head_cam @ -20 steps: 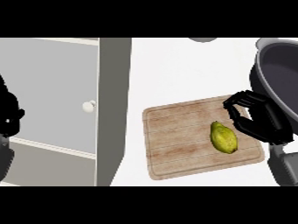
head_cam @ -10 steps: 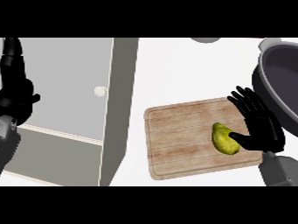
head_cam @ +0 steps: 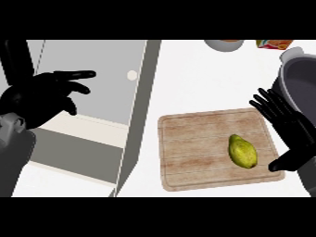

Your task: Pick the pear from the cutting board and place it in the pot

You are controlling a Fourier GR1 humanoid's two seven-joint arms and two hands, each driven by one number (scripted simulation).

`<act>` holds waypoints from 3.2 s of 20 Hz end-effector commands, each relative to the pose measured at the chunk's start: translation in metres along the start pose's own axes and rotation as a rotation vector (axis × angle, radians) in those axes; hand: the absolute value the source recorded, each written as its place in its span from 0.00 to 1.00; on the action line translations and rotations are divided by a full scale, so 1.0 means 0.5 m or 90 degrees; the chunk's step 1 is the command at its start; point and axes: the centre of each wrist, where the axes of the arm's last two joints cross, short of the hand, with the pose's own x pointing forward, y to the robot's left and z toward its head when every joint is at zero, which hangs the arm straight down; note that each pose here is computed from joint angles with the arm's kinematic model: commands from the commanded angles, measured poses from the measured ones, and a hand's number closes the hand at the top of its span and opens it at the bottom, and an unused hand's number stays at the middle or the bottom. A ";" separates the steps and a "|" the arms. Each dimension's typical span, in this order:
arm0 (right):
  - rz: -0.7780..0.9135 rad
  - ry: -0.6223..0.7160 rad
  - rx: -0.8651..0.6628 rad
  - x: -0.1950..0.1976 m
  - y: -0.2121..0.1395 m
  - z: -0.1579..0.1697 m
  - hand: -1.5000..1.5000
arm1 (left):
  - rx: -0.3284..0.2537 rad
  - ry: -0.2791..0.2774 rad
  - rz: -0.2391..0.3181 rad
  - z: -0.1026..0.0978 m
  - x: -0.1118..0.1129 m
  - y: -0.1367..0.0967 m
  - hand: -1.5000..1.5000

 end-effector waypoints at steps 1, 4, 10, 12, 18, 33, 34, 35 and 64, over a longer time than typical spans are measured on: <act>0.069 0.057 0.122 0.060 -0.027 -0.019 0.00 | 0.072 -0.299 -0.092 0.069 0.043 0.000 0.50; 0.107 0.098 0.196 0.087 -0.032 -0.029 0.00 | 0.099 -0.338 -0.094 0.057 0.016 0.011 0.50; 0.154 0.148 0.321 0.106 -0.020 -0.077 0.00 | 0.138 -0.428 -0.119 0.045 -0.059 0.039 0.50; 0.142 0.142 0.340 0.094 -0.018 -0.076 0.00 | 0.154 -0.434 -0.106 0.002 -0.115 0.054 0.50; 0.155 0.154 0.372 0.055 -0.013 -0.106 0.00 | 0.169 -0.464 -0.098 -0.045 -0.149 0.100 0.50; 0.216 0.198 0.387 -0.064 0.006 -0.110 0.00 | 0.167 -0.475 -0.097 -0.054 -0.151 0.135 0.50; 0.221 0.186 0.384 -0.072 0.003 -0.089 0.00 | 0.174 -0.467 -0.086 -0.077 -0.174 0.131 0.50; 0.213 0.198 0.396 -0.067 0.022 -0.129 0.00 | 0.171 -0.465 -0.095 -0.072 -0.178 0.135 0.50; 0.456 0.144 0.453 -0.164 0.091 -0.073 1.00 | 0.176 -0.442 -0.080 -0.074 -0.210 0.161 0.50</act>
